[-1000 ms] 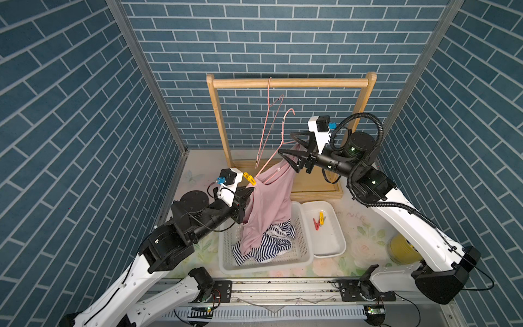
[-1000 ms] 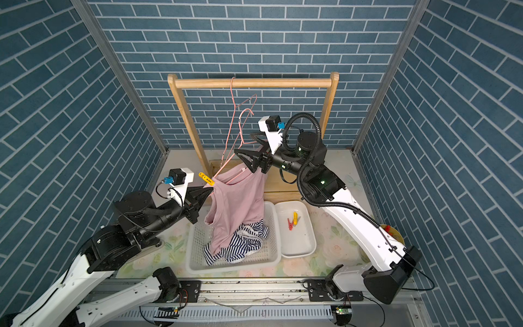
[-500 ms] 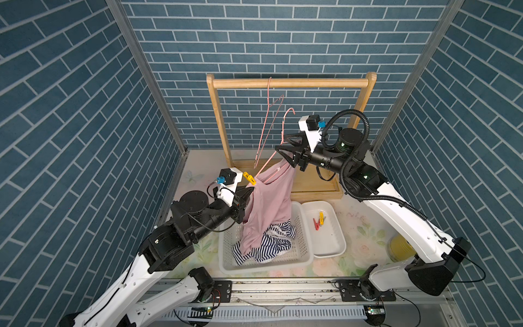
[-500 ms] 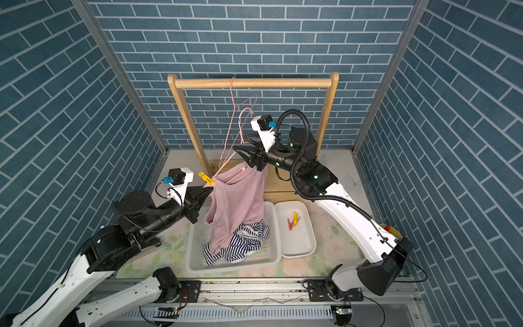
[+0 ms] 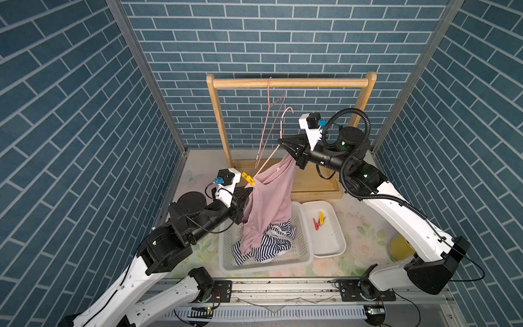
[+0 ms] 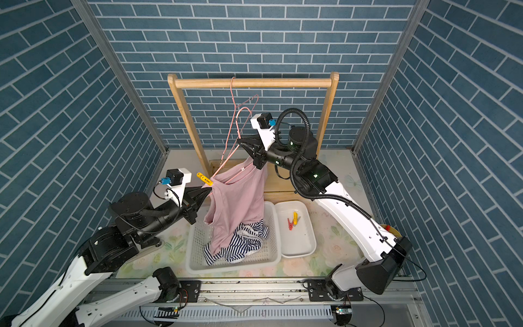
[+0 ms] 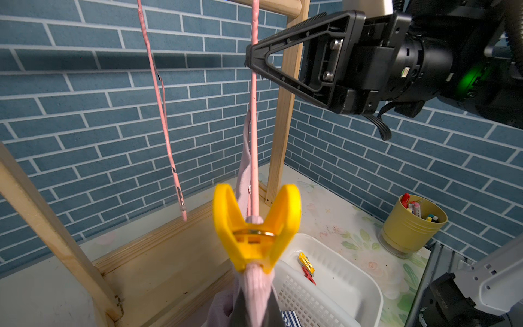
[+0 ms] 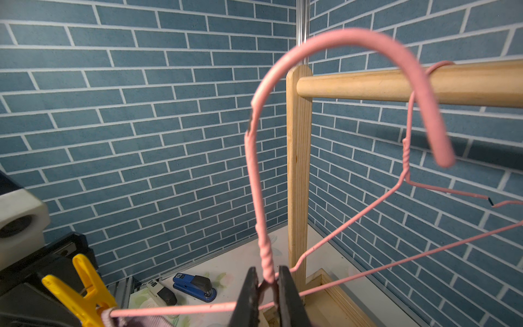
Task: Remove the clothespins securing tank tops to the hanger
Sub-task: Adjust the hanger, then remove the clothespin from the hanger.
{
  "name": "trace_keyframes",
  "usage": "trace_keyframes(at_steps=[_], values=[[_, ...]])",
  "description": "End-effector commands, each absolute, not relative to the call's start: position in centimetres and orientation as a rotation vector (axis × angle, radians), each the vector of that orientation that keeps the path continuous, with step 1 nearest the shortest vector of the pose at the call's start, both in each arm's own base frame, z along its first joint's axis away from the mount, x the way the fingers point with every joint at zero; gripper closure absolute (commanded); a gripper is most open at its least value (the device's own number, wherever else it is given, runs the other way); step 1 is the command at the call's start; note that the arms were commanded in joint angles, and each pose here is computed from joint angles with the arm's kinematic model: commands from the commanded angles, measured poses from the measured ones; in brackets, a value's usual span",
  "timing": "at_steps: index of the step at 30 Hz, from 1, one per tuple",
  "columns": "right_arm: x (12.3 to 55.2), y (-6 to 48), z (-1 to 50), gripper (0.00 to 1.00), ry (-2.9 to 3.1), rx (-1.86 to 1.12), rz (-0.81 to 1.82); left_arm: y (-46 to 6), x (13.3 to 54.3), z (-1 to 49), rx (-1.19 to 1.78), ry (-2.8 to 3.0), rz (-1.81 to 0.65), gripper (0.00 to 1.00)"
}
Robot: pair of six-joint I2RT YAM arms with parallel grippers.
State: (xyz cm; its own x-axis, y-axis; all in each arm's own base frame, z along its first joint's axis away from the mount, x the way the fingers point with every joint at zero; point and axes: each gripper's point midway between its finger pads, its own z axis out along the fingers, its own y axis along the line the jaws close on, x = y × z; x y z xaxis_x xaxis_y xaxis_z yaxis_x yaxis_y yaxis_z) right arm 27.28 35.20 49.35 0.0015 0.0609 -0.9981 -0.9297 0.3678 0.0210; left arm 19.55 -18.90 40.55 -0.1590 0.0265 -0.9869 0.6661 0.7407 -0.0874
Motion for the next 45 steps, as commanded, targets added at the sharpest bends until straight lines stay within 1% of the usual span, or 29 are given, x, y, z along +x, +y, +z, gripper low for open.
trace_keyframes(at_steps=[1,4,5,8,9,10,12,15,18,21,23,24,32,36,45], values=[[26.7,35.1,50.9,1.0,1.266,-0.895,0.946,-18.8,19.4,42.7,0.531,1.577,-0.654,1.0],[26.6,34.9,50.9,1.0,1.266,-0.895,0.942,-18.7,19.4,42.6,0.526,1.582,-0.652,0.99],[26.6,34.9,50.9,1.0,1.266,-0.894,0.939,-18.6,19.3,42.6,0.523,1.582,-0.653,0.9],[26.4,34.6,50.8,1.0,1.267,-0.893,0.93,-18.5,19.2,42.6,0.525,1.584,-0.655,0.55],[26.4,34.5,50.8,1.0,1.267,-0.891,0.926,-18.4,19.1,42.6,0.524,1.585,-0.653,0.47],[26.3,34.4,50.8,1.0,1.266,-0.888,0.923,-18.4,19.1,42.5,0.523,1.589,-0.649,0.41],[26.1,34.1,50.9,1.0,1.263,-0.886,0.918,-18.2,19.2,42.2,0.52,1.596,-0.642,0.35],[25.8,33.9,51.0,1.0,1.259,-0.887,0.921,-18.1,19.4,41.6,0.514,1.607,-0.627,0.31],[25.3,33.7,50.7,1.0,1.265,-0.906,0.923,-17.6,19.3,41.2,0.509,1.6,-0.606,0.22],[24.8,33.4,50.2,1.0,1.267,-0.928,0.921,-17.5,19.2,40.3,0.526,1.576,-0.587,0.08],[24.3,33.3,49.9,1.0,1.271,-0.944,0.924,-17.0,18.4,40.5,0.531,1.529,-0.596,0.02],[24.0,33.2,49.7,1.0,1.273,-0.958,0.928,-16.9,18.2,40.6,0.531,1.506,-0.601,0.0],[22.7,32.9,48.3,1.0,1.298,-1.005,0.96,-16.6,15.4,42.2,0.574,1.29,-0.678,0.02],[22.5,32.9,48.1,1.0,1.3,-1.008,0.968,-17.1,14.8,42.5,0.624,1.27,-0.696,0.08],[22.1,33.2,47.9,1.0,1.281,-1.033,0.998,-17.7,15.4,42.8,0.632,1.289,-0.698,0.23]])
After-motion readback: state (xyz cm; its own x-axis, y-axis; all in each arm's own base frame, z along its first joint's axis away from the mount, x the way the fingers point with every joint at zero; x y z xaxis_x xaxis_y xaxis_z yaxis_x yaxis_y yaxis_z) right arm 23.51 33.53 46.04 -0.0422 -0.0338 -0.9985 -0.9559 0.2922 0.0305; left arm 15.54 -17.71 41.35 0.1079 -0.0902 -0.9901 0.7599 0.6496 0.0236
